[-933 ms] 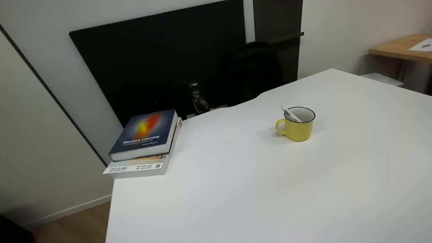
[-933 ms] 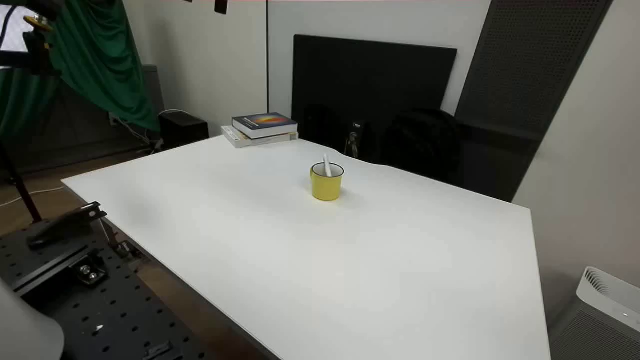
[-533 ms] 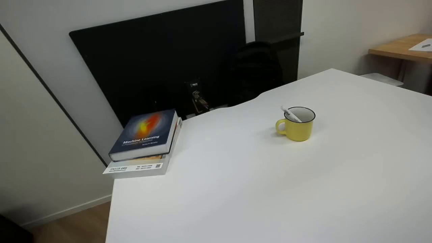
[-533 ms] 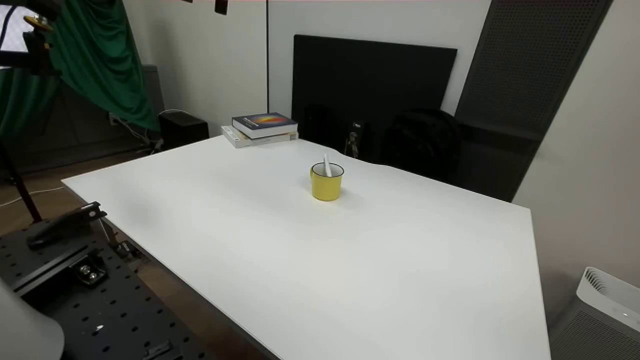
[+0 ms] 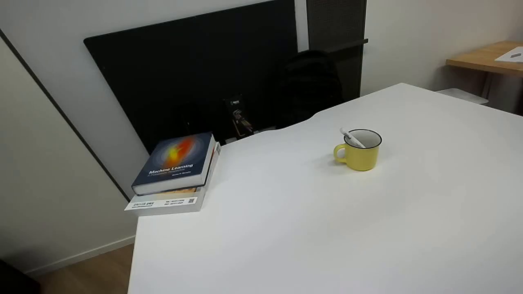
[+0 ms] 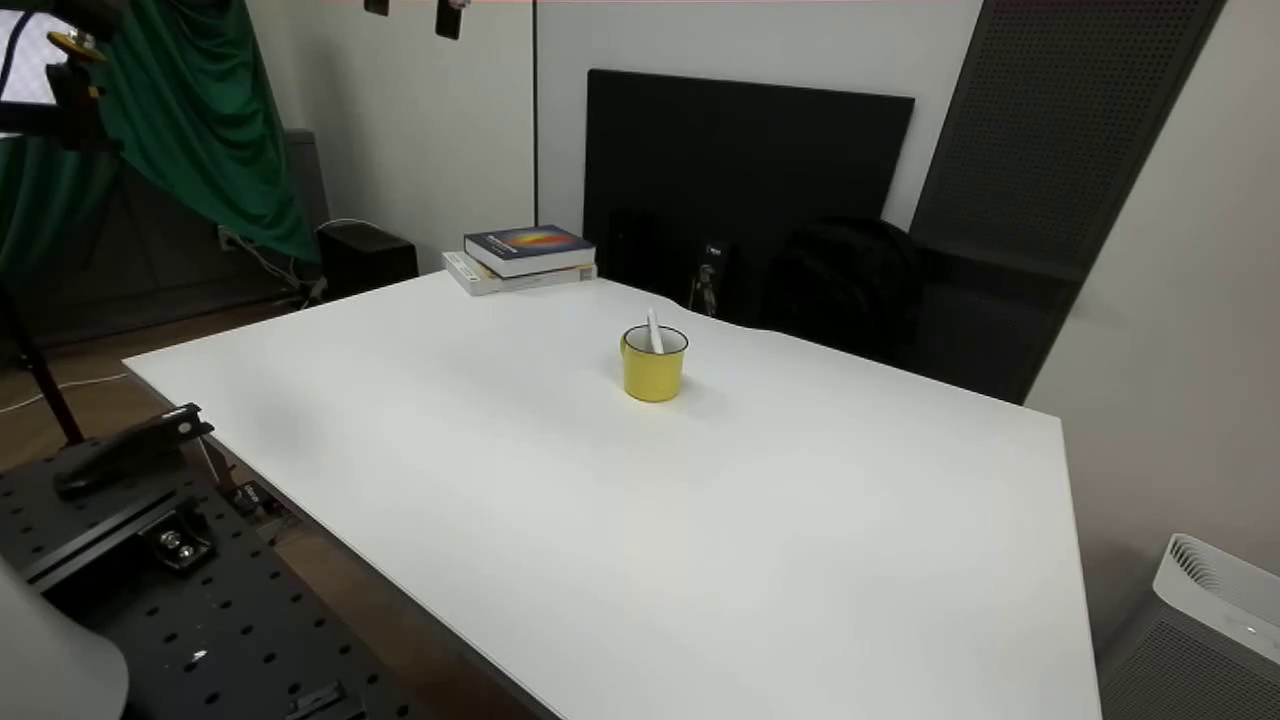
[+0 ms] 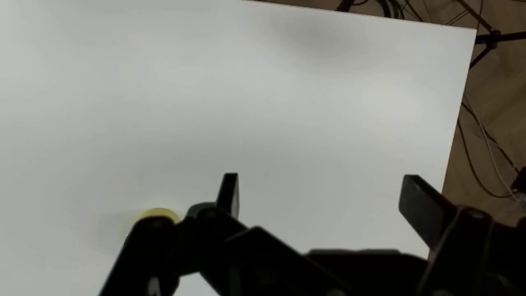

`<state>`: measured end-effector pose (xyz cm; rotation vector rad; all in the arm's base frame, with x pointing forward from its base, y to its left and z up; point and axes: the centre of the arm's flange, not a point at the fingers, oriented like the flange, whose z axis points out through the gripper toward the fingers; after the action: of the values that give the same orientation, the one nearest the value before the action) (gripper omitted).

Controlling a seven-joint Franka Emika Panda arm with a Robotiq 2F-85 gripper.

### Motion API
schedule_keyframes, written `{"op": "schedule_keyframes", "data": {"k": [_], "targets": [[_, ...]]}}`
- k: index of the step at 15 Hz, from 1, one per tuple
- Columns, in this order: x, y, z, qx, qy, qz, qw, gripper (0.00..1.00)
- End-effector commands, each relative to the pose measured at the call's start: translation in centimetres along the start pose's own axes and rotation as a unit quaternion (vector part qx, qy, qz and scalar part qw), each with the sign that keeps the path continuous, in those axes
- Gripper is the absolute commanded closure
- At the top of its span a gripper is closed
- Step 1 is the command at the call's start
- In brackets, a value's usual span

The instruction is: Remove the blue marker from the yellow mug

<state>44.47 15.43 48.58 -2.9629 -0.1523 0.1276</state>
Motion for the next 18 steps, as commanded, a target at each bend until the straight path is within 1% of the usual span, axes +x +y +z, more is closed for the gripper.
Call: {"op": "schedule_keyframes", "data": {"k": [1, 5, 6, 7, 8, 9, 10, 12, 15, 18], "targets": [[1.9, 4.1, 1.1, -0.029, -0.027, -0.021, 0.9990, 0.00], [5.7, 11.1, 1.6, -0.067, -0.068, -0.047, 0.9943, 0.00], [6.8, 12.9, 1.6, -0.079, -0.077, -0.056, 0.9924, 0.00], [8.1, 14.8, 1.6, -0.098, -0.082, -0.066, 0.9896, 0.00], [9.1, 16.3, 1.6, -0.116, -0.081, -0.081, 0.9866, 0.00], [10.3, 17.8, 1.5, -0.133, -0.073, -0.109, 0.9824, 0.00], [11.5, 19.0, 1.3, -0.150, -0.063, -0.120, 0.9793, 0.00], [13.7, 20.6, 0.8, -0.165, -0.041, -0.151, 0.9738, 0.00], [16.6, 21.6, 0.0, -0.164, -0.008, -0.193, 0.9673, 0.00], [19.6, 21.9, 0.0, -0.160, -0.005, -0.234, 0.9590, 0.00]]}}
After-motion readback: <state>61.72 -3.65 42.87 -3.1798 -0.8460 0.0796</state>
